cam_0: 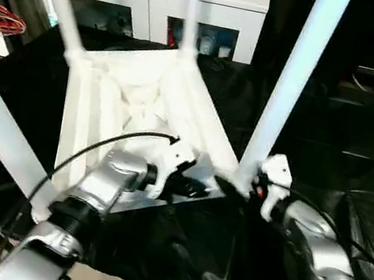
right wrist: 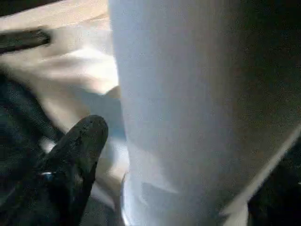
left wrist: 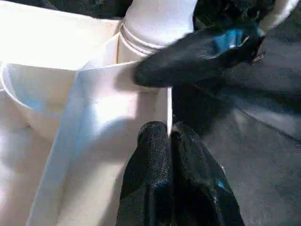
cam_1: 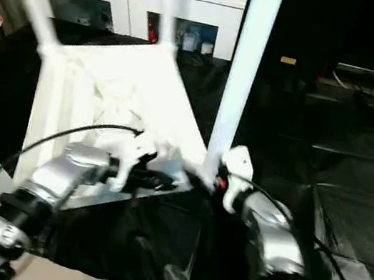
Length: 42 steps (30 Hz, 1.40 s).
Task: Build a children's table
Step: Rotate leg to tighten
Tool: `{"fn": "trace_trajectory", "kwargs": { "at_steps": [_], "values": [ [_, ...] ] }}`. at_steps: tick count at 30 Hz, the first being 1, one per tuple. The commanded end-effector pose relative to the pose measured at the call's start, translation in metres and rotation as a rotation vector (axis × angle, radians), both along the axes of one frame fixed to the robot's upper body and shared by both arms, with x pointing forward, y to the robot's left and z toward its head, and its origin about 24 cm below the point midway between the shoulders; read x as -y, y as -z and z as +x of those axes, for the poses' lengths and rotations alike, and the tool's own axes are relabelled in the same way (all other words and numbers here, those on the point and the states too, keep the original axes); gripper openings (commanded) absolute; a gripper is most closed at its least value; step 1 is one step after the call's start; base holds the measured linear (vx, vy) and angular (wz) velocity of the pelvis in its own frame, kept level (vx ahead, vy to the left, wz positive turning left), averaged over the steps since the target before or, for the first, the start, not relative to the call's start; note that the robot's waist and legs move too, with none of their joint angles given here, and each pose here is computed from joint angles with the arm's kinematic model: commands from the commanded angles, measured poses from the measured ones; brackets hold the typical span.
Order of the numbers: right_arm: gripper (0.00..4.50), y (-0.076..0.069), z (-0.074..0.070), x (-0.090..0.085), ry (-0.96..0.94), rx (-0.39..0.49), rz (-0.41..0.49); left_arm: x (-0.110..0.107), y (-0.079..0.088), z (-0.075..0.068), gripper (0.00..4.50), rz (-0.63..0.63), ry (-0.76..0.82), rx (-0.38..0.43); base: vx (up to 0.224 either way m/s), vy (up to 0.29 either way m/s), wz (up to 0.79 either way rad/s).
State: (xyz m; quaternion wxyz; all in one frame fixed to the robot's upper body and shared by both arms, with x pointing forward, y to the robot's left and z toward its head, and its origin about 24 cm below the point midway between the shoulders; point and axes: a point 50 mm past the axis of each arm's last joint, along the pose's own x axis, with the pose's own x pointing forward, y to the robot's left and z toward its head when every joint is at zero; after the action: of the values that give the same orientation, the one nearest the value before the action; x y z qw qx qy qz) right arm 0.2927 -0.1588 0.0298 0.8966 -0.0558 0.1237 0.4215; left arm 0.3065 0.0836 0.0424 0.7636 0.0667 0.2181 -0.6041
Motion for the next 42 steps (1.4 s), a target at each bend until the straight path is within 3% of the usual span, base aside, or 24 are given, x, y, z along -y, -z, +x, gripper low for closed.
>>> {"fn": "trace_trajectory", "kwargs": {
  "at_steps": [1,8,28,34,35,39,42],
  "values": [
    [4.16,0.01,-0.015,-0.012,-0.159,-0.08,0.009,0.017,-0.02,-0.005,0.0,-0.107,0.148,0.053,0.0,0.0,0.0],
    [4.16,0.01,-0.038,-0.004,-0.417,-0.187,-0.011,0.01,-0.024,-0.003,0.0,-0.087,0.213,0.038,0.0,0.0,0.0],
    [2.65,0.005,-0.042,-0.003,-0.489,-0.246,0.021,0.006,-0.023,-0.003,0.0,-0.087,0.251,0.016,0.0,0.0,0.0],
    [2.6,0.007,-0.042,-0.003,-0.473,-0.244,0.026,0.006,-0.022,-0.002,0.0,-0.092,0.218,0.014,0.0,0.0,0.0],
    [2.59,0.007,-0.041,-0.003,-0.452,-0.238,0.029,0.006,-0.022,-0.002,0.0,-0.093,0.202,0.018,0.0,0.0,0.0],
    [2.59,0.016,-0.006,-0.004,-0.03,-0.132,0.024,0.024,-0.017,0.005,0.0,-0.115,0.014,0.039,0.0,0.0,0.0],
    [2.59,0.017,0.001,-0.007,0.063,-0.133,0.054,0.033,-0.016,0.007,0.0,-0.12,-0.033,0.044,0.0,0.0,0.0]
  ]
}}
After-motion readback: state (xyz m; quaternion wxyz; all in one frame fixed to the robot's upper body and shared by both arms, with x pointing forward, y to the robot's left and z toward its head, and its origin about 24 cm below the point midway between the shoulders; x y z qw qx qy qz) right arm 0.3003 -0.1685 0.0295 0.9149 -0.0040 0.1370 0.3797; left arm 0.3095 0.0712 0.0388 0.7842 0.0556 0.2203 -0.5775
